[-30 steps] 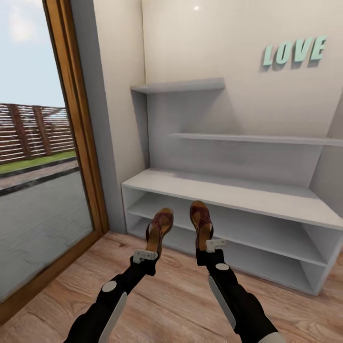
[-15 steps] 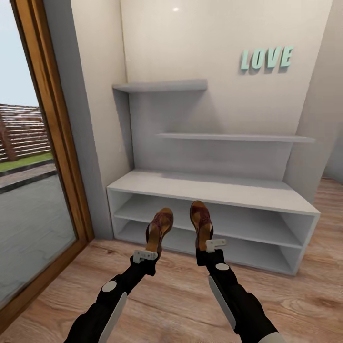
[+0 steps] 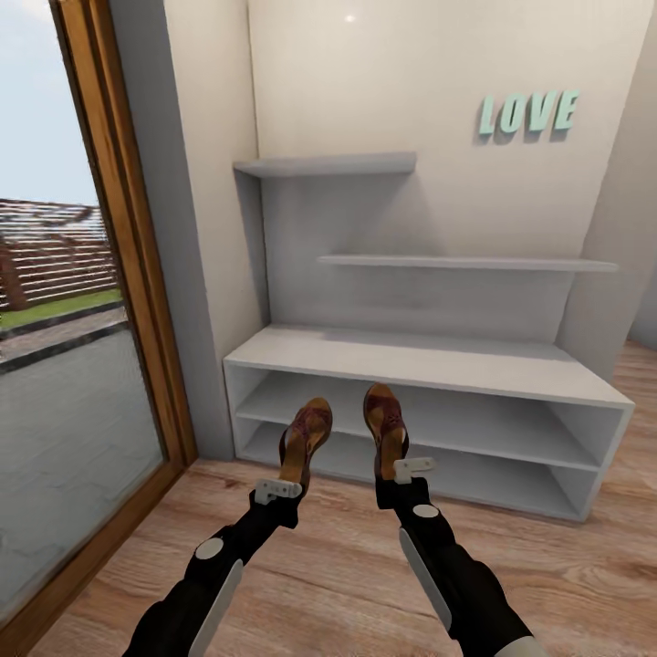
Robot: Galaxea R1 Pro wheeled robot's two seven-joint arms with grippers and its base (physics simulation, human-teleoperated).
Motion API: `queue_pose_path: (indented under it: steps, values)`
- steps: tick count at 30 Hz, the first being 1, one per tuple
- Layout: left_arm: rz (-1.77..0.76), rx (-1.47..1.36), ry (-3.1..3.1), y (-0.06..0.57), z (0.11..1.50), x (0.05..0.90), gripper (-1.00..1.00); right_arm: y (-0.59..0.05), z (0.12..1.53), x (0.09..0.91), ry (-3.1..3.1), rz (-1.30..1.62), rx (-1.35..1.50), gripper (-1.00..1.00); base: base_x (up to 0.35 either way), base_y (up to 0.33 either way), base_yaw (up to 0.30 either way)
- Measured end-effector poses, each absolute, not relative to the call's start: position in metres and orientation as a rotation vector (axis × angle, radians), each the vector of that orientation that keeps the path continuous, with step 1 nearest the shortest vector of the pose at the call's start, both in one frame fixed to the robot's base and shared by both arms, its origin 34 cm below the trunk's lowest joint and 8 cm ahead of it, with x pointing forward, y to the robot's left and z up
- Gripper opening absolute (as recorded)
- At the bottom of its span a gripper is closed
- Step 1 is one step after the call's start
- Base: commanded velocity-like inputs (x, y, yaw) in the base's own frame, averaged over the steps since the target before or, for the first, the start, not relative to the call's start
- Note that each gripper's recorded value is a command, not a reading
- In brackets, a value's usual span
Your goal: Pick up the two gym shoes and the two sandals from the corridor floor and place them onto the hallstand (shoe rack) in the corridor, making sure they are on the rack and not on the floor. Arrange them so the two gym shoes are next to each other and the two sandals are next to each other.
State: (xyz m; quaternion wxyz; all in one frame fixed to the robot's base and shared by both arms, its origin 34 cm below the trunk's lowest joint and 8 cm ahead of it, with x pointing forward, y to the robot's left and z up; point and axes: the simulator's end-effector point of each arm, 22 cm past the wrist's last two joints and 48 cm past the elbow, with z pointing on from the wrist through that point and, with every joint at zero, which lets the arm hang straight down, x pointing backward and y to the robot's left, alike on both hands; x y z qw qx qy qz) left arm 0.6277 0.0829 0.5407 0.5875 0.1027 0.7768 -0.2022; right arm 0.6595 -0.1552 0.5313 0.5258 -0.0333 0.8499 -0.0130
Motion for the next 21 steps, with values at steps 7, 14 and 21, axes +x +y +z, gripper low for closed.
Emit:
queue_pose_path:
  steps: [7, 14, 21]
  values:
    - [-0.471, 0.239, 1.810, 0.0829, 0.5408, 0.6278, -1.00, -0.1555, 0.5312, 0.6594, 2.033, -0.032, -0.080, -1.00, -0.036, 0.282, -0.091]
    - [-0.470, 0.238, 1.809, 0.0834, 0.5408, 0.6280, -1.00, -0.1554, 0.5315, 0.6594, 2.032, -0.031, -0.080, -1.00, -0.001, 0.054, -0.290]
    - [-0.463, 0.237, 1.810, 0.0852, 0.5405, 0.6285, -1.00, -0.1554, 0.5317, 0.6595, 2.032, -0.032, -0.079, -1.00, 0.000, 0.002, -0.251]
